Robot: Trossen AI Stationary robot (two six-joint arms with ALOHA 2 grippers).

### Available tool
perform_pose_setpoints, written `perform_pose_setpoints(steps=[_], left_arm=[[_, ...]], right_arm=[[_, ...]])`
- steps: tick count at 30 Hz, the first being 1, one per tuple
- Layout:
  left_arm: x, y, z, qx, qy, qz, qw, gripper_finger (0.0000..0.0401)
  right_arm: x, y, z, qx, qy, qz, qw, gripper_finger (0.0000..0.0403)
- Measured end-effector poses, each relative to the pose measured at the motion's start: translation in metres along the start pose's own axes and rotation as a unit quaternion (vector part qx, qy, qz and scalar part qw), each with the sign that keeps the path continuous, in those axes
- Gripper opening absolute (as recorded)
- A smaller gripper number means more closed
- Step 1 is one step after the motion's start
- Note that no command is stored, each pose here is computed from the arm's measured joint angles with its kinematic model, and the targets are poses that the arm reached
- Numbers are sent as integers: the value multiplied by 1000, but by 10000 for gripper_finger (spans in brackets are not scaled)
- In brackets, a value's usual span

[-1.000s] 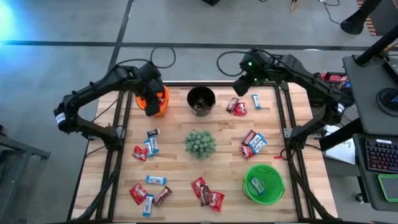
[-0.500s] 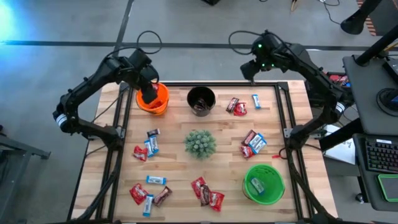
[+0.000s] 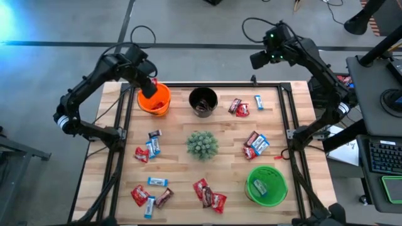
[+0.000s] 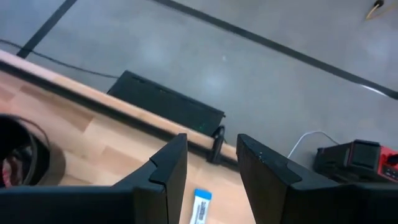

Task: Sort candy
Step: Put the red candy into the orange bucket

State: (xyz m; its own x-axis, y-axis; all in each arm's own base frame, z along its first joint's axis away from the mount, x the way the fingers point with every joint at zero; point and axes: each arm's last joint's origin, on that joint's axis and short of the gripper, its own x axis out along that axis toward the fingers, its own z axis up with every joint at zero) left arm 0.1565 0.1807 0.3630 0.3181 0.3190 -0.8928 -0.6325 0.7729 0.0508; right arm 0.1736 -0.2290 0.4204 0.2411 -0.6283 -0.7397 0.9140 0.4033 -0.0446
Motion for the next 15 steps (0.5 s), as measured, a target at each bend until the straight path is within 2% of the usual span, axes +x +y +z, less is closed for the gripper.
perform_pose_setpoints(steps=[6,12,15], left_arm=[[0,6,-2,-16,4,6,1000,0],[2,12,-3,-18,14,65,998,0],[3,14,-3,-22,14,69,997,2]], right_arm=[[2,-9,5,8,-17,-9,1000,134],[3,-18,11,21,-42,-17,999,132],[3,-18,13,23,-52,-16,998,134]])
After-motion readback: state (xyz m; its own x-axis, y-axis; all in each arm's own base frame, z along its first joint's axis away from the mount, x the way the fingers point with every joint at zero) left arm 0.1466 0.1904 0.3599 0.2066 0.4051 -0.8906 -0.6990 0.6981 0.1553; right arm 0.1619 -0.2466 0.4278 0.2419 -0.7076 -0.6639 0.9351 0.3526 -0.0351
